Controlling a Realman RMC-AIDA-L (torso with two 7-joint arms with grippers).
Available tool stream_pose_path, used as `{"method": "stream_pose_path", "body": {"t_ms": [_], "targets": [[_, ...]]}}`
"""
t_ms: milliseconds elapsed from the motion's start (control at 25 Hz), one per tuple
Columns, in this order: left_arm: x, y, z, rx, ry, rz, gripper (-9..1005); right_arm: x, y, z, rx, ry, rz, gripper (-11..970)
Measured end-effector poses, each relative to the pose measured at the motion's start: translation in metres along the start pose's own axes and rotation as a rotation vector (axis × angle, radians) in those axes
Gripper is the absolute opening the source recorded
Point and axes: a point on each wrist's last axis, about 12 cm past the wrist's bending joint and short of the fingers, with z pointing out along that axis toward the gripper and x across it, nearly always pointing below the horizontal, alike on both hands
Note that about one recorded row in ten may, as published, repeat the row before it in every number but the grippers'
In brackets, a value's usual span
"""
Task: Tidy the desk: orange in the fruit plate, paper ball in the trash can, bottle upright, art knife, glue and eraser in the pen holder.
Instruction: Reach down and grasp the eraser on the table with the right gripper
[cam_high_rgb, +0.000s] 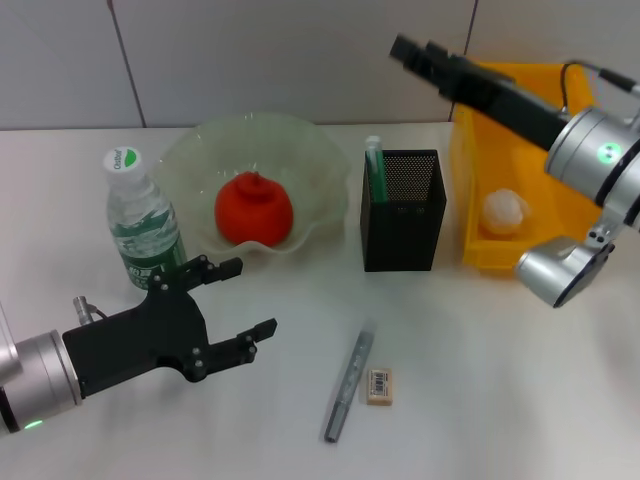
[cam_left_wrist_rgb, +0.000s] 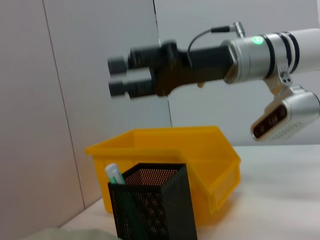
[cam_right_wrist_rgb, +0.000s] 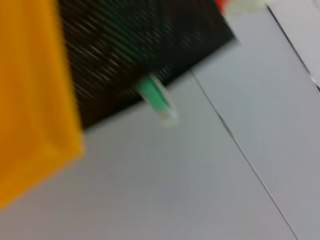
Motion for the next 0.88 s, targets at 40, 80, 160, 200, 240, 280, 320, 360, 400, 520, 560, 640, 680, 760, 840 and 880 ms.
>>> {"method": "stream_pose_path", "body": {"t_ms": [40, 80, 160, 200, 240, 280, 320, 360, 400, 520, 560, 640, 680, 760, 840, 880], "targets": [[0.000, 0.000, 0.000, 0.000, -0.005, -0.002, 785, 0.004, -0.002, -0.001, 0.019, 0.030, 0.029, 597], [-0.001, -0.001, 0.000, -0.001, -0.010, -0.005, 785, 0.012, -0.005, -0.003, 0.064, 0.105, 0.101, 617], [-0.001, -0.002, 0.001, 0.003, -0.019, -0.013, 785, 0.016, -0.006, -0.005, 0.087, 0.146, 0.149, 617], [-0.001, -0.003, 0.001, 0.005, -0.023, -0.016, 785, 0.020, -0.007, -0.007, 0.111, 0.188, 0.197, 616], [-0.002, -0.003, 0.001, 0.010, -0.028, -0.021, 785, 0.024, -0.008, -0.008, 0.136, 0.225, 0.248, 616], [-0.002, -0.003, 0.001, 0.013, -0.032, -0.023, 785, 0.032, -0.010, -0.012, 0.199, 0.299, 0.378, 616], [-0.003, -0.004, 0.001, 0.015, -0.035, -0.025, 785, 0.032, -0.010, -0.012, 0.199, 0.299, 0.378, 617], [-0.003, -0.004, 0.002, 0.019, -0.039, -0.027, 785, 0.036, -0.011, -0.014, 0.233, 0.330, 0.454, 618], [-0.003, -0.005, 0.003, 0.022, -0.044, -0.032, 785, 0.040, -0.012, -0.016, 0.264, 0.355, 0.519, 619], [-0.004, -0.006, 0.005, 0.028, -0.057, -0.045, 785, 0.051, -0.015, -0.025, 0.398, 0.419, 0.779, 622], [-0.004, -0.007, 0.005, 0.029, -0.060, -0.048, 785, 0.055, -0.016, -0.027, 0.438, 0.435, 0.857, 623], [-0.004, -0.007, 0.005, 0.031, -0.066, -0.061, 785, 0.063, -0.017, -0.033, 0.543, 0.461, 1.035, 626], [-0.005, -0.008, 0.006, 0.031, -0.072, -0.070, 785, 0.066, -0.018, -0.035, 0.593, 0.465, 1.114, 627], [-0.006, -0.008, 0.006, 0.033, -0.080, -0.084, 785, 0.073, -0.021, -0.040, 0.717, 0.449, 1.300, 629], [-0.007, -0.008, 0.006, 0.034, -0.087, -0.092, 785, 0.078, -0.023, -0.043, 0.820, 0.400, 1.492, 631], [-0.007, -0.008, 0.005, 0.033, -0.089, -0.094, 785, 0.081, -0.024, -0.045, 0.875, 0.368, 1.596, 632]]}}
